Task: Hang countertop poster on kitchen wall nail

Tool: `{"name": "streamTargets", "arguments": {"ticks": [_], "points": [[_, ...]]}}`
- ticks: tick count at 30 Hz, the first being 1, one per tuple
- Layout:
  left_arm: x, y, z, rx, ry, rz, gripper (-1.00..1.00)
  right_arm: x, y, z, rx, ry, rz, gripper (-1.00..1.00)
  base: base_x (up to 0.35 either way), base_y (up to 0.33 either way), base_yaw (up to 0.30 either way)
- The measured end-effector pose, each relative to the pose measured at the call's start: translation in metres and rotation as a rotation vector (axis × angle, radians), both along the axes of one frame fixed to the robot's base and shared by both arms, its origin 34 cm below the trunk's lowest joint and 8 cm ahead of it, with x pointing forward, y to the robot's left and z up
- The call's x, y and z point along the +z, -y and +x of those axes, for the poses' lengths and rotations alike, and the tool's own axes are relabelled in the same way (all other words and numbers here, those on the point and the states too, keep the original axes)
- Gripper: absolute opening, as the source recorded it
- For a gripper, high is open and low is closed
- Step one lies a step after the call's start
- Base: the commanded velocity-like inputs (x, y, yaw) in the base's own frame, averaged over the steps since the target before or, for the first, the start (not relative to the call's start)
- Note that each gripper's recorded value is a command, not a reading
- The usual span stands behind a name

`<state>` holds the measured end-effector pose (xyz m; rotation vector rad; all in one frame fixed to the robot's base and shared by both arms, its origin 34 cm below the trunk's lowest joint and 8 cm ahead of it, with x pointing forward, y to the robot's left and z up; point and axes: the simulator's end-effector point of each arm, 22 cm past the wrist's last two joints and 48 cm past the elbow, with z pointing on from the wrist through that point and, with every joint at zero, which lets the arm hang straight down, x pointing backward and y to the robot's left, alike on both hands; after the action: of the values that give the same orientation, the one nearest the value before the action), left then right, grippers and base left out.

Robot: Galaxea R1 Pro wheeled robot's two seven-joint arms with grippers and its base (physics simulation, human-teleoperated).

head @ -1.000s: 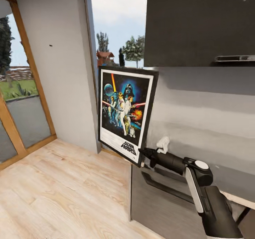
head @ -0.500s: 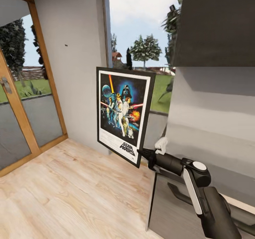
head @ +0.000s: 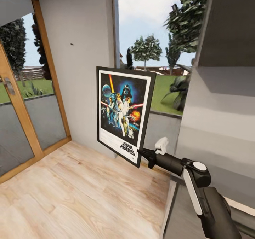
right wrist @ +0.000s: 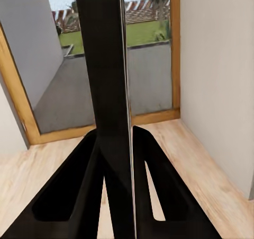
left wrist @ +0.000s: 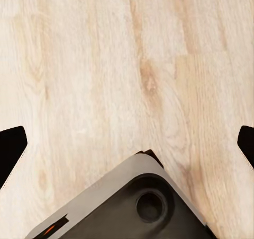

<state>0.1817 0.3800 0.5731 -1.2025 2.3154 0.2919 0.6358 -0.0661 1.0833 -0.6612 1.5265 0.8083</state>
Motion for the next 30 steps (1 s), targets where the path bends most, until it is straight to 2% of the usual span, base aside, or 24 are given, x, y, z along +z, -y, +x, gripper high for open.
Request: {"name": "streamTargets", "arguments": {"ticks": [7, 30], "points": [[-0.0005, 0.0003, -0.0013, 0.0, -0.004, -0.001, 1.0, 0.0053, -0.0001, -0.001, 0.008, 0.043, 0.004, -1.0, 0.195, 0.301, 0.0], [-0.0013, -0.0013, -0.0075, -0.001, -0.024, 0.001, 1.0, -0.0022, -0.0005, 0.0039, 0.002, 0.041, 0.002, -1.0, 0.195, 0.292, 0.0]]}}
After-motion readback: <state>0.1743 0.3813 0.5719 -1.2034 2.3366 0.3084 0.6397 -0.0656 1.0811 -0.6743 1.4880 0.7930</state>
